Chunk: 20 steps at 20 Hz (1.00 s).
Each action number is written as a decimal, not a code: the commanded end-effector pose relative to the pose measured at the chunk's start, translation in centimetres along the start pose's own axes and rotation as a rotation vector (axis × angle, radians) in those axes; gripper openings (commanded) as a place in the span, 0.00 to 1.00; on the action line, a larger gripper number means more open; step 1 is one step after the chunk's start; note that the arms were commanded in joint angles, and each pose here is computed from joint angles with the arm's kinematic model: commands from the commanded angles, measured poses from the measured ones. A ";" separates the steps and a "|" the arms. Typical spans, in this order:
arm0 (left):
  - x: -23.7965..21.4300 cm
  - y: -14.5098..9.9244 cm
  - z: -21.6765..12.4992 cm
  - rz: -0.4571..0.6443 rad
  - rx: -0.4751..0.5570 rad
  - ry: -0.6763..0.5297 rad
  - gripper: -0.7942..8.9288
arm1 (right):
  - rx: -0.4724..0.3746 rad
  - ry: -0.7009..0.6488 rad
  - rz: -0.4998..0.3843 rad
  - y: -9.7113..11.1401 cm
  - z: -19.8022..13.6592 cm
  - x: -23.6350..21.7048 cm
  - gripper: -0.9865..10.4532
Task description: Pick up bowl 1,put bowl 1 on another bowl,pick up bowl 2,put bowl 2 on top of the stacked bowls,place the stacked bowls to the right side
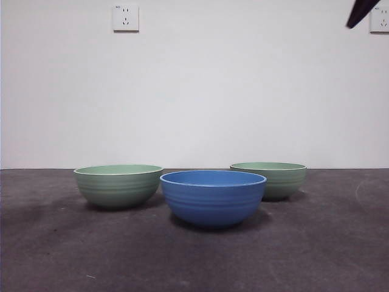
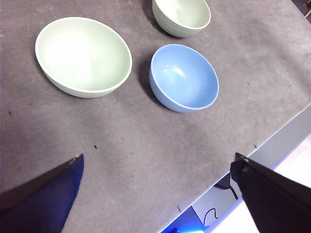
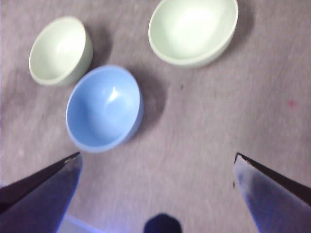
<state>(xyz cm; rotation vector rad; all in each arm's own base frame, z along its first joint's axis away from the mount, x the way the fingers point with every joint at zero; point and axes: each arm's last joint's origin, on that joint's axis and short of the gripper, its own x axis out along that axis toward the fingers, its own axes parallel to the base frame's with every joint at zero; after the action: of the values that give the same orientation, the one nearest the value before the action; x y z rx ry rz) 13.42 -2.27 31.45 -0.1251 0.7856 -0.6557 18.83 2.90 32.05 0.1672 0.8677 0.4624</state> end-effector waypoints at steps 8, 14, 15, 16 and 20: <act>0.0 0.0 0.0 0.001 -0.003 -0.010 0.63 | 0.117 -0.015 -0.033 -2.9 3.3 6.8 0.63; 0.0 0.0 0.1 0.001 -0.006 -0.013 0.63 | 0.199 -0.001 -0.055 -5.2 4.1 12.0 0.60; 0.0 0.0 0.1 0.001 -0.006 -0.014 0.63 | 0.216 0.002 -0.057 -5.7 4.2 13.0 0.60; 0.0 0.0 0.1 0.001 -0.006 -0.014 0.63 | 0.230 0.004 -0.057 -6.0 4.2 13.7 0.59; 0.0 0.0 0.1 0.001 -0.006 -0.015 0.63 | 0.261 0.012 -0.072 -7.1 4.4 16.2 0.58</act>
<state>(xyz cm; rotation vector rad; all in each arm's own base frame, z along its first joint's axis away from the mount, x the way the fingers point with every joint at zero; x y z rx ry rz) 13.46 -2.27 31.49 -0.1315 0.7823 -0.6524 33.30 4.11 21.17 0.3517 0.9462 0.2848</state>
